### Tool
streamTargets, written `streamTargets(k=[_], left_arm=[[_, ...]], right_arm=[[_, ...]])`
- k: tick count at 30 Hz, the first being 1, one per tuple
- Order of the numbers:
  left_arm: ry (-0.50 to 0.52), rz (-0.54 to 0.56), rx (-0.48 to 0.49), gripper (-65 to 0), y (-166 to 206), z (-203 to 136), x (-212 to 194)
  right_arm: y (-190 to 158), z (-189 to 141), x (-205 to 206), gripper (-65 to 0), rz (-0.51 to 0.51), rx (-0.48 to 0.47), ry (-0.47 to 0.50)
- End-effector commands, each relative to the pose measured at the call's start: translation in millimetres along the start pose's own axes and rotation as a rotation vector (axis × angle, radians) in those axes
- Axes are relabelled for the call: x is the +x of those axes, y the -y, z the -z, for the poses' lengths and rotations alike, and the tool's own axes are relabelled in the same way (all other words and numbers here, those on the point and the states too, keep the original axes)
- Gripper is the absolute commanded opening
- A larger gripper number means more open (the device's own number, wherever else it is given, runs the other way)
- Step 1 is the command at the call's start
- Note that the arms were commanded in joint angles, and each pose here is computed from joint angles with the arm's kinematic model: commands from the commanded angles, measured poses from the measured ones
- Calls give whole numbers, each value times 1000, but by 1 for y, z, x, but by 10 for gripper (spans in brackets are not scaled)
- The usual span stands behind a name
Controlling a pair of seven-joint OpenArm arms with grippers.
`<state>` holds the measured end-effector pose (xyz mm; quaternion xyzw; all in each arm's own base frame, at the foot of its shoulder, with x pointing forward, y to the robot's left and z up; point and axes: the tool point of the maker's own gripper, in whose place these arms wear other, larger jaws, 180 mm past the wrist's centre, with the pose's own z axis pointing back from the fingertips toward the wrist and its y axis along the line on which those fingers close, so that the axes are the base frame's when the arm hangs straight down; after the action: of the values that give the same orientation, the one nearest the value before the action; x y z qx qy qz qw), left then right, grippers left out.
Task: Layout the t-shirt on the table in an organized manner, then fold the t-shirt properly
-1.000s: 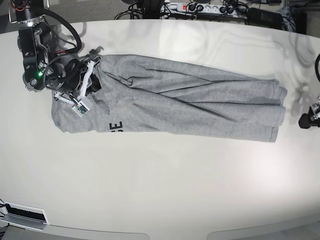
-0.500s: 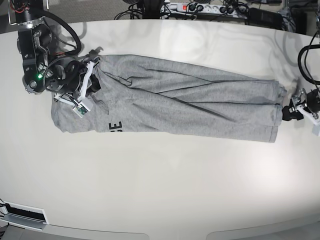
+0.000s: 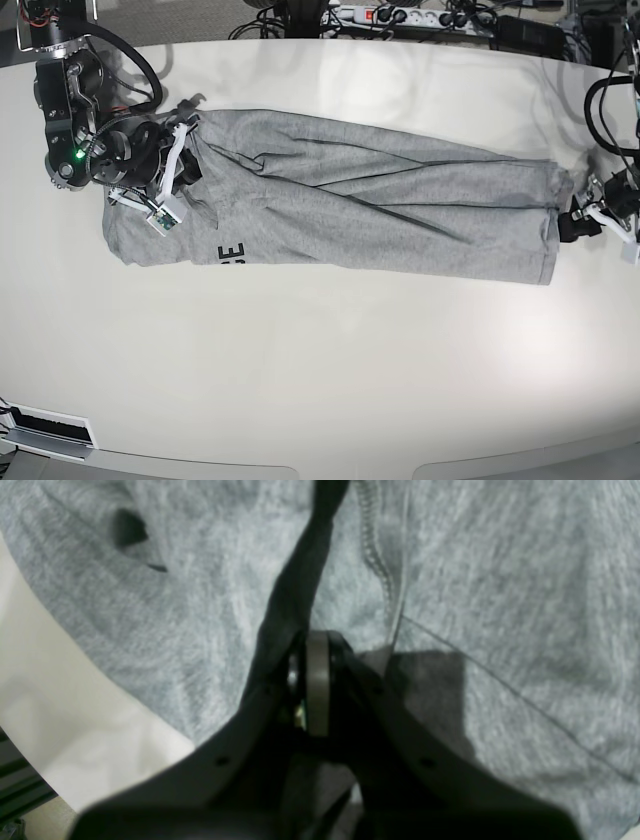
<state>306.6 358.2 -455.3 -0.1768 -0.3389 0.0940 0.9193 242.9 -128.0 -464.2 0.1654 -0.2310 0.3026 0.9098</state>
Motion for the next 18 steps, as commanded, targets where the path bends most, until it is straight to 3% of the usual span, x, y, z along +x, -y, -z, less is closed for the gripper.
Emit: streamTargets(k=[1,9,16,18], left_arm=[[-90,20,0,-321,1,1,-16],[-137,-24,-90,-337,32,13,-23],[-119,-30,-136,-636,45,12,-11],[-114,-22,-138,-650,46,12,-8]], right_arm=[[7,-5,7,-650,-16,-15,13],[7,-5,7,-650,-16,-14,14],[1,-5,14,-650,16,19,53],[0,-5,16,-650,23,27,63]])
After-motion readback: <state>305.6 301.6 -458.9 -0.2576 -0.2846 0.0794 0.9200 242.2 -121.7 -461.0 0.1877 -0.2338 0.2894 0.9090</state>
